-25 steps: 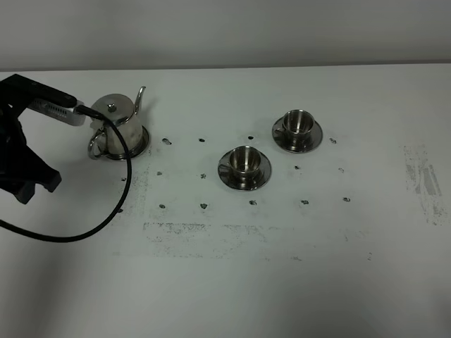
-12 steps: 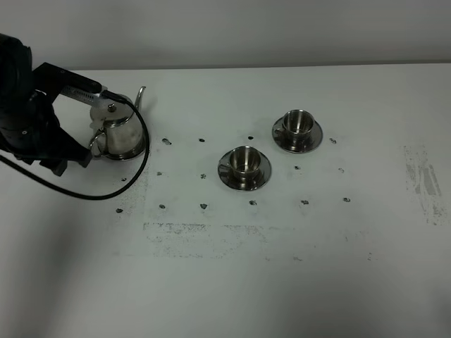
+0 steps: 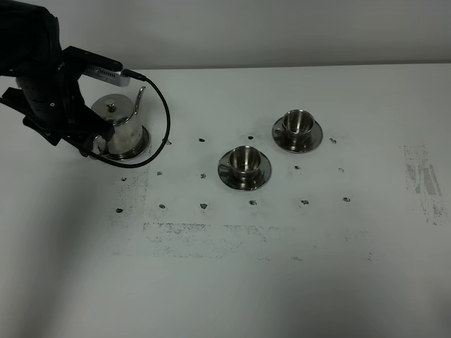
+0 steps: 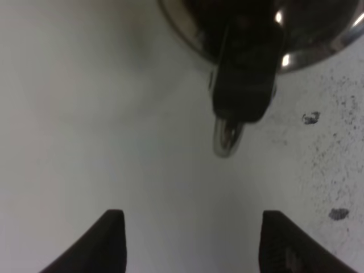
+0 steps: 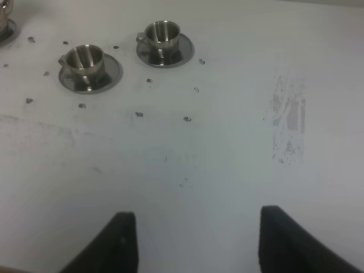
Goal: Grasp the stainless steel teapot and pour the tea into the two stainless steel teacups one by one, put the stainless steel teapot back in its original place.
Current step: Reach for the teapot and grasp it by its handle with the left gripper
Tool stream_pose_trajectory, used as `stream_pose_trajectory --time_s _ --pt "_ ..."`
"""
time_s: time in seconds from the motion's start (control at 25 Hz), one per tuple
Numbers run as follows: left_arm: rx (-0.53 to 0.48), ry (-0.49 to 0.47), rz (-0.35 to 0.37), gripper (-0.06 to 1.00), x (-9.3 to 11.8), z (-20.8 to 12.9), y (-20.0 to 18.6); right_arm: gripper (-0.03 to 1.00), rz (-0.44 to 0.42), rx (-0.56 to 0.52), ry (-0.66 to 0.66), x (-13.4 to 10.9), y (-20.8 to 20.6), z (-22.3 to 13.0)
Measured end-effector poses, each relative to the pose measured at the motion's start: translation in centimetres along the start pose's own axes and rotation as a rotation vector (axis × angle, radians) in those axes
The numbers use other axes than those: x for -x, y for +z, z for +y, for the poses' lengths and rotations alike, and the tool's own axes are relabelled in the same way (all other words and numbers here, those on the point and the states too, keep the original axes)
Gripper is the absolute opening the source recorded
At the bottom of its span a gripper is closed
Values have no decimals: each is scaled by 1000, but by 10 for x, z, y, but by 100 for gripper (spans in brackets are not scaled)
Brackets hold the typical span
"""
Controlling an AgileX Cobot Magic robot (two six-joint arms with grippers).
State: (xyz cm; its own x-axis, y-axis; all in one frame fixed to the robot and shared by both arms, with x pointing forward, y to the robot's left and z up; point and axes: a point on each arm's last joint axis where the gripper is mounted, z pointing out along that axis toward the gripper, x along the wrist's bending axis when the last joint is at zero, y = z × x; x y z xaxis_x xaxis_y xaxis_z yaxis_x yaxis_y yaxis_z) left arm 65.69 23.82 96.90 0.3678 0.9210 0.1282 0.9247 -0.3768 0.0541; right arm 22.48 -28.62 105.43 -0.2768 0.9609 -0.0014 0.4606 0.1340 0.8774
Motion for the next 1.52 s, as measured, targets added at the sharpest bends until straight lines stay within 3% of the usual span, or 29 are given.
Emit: stream_pose_trajectory --time_s 0.32,1.52 --pt "1 12 -47 51 6 15 15 46 0 0 0 0 0 0" --pt "76 -1 -39 51 11 28 25 46 0 0 0 0 0 0"
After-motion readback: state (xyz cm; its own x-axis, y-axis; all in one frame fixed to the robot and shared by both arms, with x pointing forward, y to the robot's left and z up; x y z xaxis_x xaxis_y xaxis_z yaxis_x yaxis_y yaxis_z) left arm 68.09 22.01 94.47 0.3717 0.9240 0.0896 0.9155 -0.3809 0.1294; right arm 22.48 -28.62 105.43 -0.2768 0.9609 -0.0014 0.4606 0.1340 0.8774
